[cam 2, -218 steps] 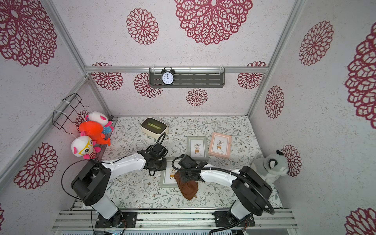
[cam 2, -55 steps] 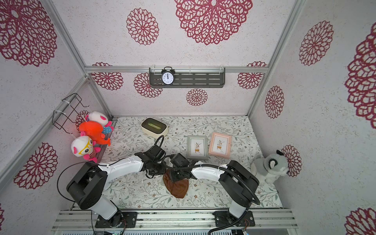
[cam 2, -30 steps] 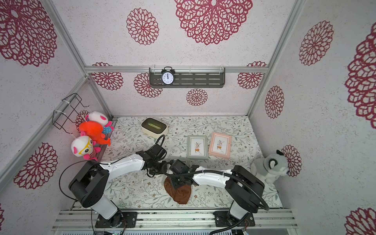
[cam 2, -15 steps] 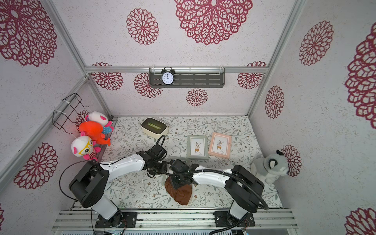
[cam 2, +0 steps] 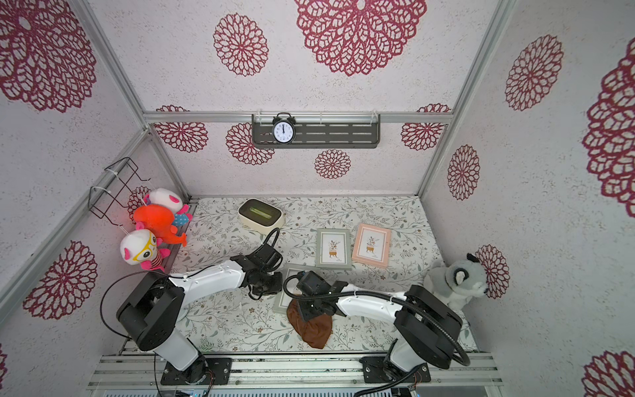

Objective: Wipe the picture frame with a cloth
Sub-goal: Wipe the dirt from the picture frame.

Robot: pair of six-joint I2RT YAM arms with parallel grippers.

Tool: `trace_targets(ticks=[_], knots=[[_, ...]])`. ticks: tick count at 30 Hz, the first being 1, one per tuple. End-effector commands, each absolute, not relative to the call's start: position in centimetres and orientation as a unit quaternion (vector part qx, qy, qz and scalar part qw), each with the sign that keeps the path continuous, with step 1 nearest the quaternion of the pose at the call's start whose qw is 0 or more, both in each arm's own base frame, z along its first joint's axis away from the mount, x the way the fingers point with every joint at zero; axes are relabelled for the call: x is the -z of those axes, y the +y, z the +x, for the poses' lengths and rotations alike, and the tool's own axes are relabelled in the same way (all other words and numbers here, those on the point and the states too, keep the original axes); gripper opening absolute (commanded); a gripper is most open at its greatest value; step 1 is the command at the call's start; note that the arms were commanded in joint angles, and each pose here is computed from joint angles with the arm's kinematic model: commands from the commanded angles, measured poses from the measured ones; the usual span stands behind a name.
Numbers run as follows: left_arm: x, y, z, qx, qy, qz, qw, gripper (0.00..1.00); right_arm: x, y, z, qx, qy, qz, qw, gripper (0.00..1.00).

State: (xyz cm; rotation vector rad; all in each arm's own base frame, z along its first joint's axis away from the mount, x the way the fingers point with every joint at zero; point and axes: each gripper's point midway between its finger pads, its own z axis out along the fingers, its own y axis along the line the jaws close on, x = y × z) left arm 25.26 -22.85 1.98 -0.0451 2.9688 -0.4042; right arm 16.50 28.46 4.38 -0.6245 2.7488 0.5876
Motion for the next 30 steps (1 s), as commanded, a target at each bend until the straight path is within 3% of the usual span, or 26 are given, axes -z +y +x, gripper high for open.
trace_targets(ticks=[1,19,30], knots=[[4.0,-19.6,20.2,0.044,0.999,-0.013,-0.023,0.10,-2.2,23.1,15.0,-0.121,0.969,-0.199,0.084,0.00],[4.0,-19.7,20.3,0.037,0.999,-0.006,-0.024,0.09,-4.9,22.9,24.2,-0.128,0.963,-0.153,0.183,0.00],[3.4,-19.0,20.4,0.023,1.000,-0.010,-0.016,0.09,-2.6,26.7,20.4,-0.188,0.956,-0.181,0.132,0.00]])
